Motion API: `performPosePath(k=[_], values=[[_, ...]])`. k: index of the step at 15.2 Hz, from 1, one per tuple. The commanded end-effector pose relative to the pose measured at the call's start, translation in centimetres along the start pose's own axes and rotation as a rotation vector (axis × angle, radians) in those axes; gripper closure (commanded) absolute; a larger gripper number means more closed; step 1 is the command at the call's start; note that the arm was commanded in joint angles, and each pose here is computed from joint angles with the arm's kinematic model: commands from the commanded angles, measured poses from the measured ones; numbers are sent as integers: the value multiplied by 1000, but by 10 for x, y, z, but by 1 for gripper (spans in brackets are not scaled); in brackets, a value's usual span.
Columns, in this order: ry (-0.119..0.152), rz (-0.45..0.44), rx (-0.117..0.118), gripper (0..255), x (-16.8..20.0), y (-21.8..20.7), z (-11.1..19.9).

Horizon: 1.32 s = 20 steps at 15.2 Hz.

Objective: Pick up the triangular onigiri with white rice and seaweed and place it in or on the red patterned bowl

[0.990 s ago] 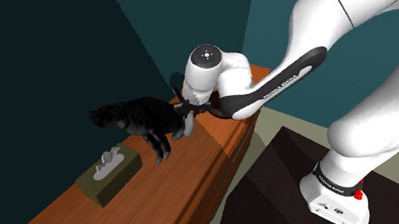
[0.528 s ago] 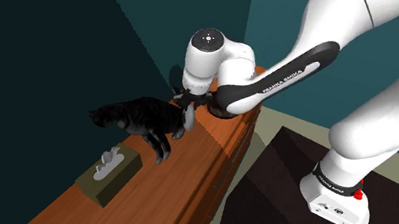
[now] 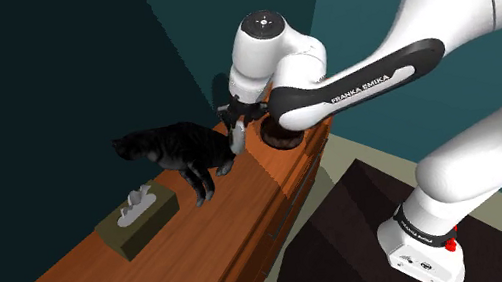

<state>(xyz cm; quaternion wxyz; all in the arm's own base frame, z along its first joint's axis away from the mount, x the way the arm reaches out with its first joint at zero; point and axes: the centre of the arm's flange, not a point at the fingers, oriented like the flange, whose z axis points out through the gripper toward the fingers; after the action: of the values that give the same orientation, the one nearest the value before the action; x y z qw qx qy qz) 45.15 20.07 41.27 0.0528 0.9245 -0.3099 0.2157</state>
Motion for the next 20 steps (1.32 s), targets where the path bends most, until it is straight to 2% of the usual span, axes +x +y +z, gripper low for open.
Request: performPosePath(k=[1,20], values=[[0,0,0,255,3,0,-7],[0,0,0,255,162,196,26]])
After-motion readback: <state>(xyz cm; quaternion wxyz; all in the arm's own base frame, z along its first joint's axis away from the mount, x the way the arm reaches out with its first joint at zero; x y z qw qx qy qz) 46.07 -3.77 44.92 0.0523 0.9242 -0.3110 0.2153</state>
